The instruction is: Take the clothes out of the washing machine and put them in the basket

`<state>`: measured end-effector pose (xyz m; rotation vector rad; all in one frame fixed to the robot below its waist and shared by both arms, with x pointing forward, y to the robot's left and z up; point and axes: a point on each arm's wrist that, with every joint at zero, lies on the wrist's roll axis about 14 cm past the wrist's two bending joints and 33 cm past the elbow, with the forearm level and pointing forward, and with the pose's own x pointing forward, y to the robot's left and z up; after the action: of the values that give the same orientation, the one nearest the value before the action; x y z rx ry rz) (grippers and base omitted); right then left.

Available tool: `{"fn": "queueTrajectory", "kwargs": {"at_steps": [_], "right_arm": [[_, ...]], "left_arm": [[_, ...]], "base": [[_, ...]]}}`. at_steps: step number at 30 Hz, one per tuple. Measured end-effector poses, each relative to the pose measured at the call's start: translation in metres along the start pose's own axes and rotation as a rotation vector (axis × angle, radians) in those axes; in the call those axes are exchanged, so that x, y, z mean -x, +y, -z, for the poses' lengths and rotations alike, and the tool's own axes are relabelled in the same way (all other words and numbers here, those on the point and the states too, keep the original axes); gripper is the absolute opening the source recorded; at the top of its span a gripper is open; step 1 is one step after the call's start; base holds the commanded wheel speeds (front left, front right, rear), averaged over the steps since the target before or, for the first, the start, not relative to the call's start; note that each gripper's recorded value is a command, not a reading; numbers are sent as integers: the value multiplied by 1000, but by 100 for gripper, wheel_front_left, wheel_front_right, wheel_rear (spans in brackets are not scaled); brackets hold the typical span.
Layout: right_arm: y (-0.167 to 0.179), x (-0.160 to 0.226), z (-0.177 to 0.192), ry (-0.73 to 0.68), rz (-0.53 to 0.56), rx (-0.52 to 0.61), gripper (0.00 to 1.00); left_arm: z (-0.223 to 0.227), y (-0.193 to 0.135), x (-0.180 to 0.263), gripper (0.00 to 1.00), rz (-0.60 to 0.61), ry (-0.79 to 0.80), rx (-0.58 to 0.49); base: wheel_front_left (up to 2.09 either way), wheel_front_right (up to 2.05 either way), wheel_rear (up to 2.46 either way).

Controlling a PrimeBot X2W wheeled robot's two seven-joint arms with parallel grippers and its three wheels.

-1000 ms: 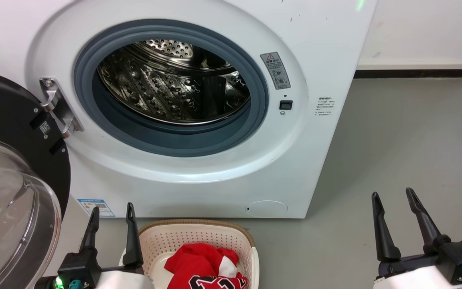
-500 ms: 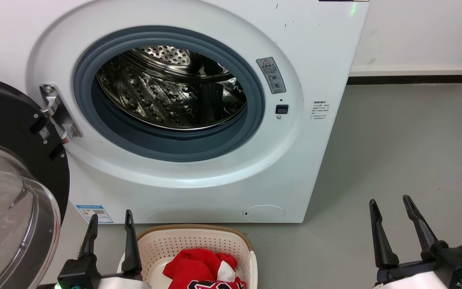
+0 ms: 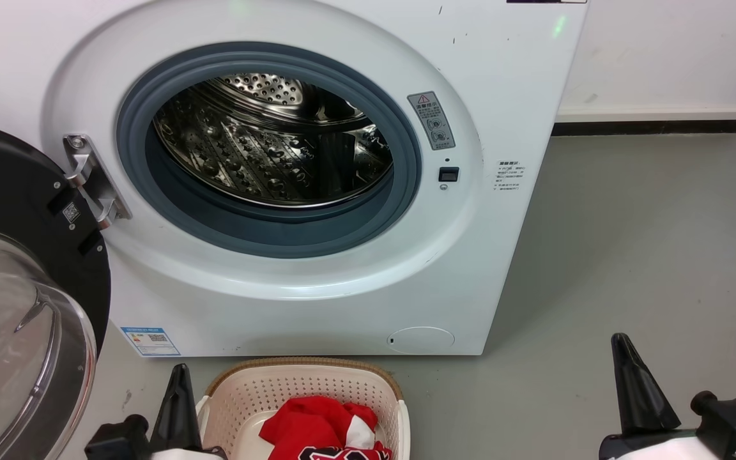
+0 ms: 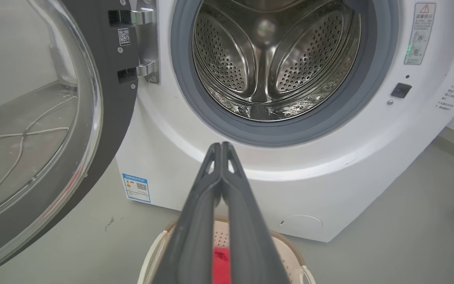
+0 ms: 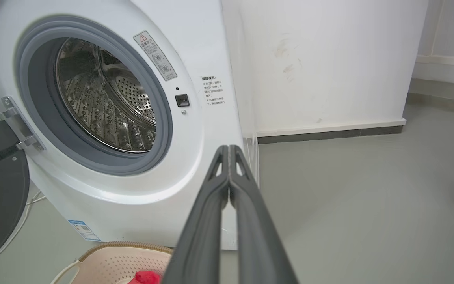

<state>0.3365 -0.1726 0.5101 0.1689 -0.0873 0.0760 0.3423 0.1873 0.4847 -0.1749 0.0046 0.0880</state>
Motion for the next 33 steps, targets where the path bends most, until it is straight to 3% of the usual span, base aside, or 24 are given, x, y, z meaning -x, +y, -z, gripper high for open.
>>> {"fn": "queueTrajectory", "kwargs": {"at_steps": [33], "right_arm": [[-20,-18,6,27,104,-552,0]], "left_arm": [[7,9,-18,0,-47,93,555]], "base": [[0,0,0]]}}
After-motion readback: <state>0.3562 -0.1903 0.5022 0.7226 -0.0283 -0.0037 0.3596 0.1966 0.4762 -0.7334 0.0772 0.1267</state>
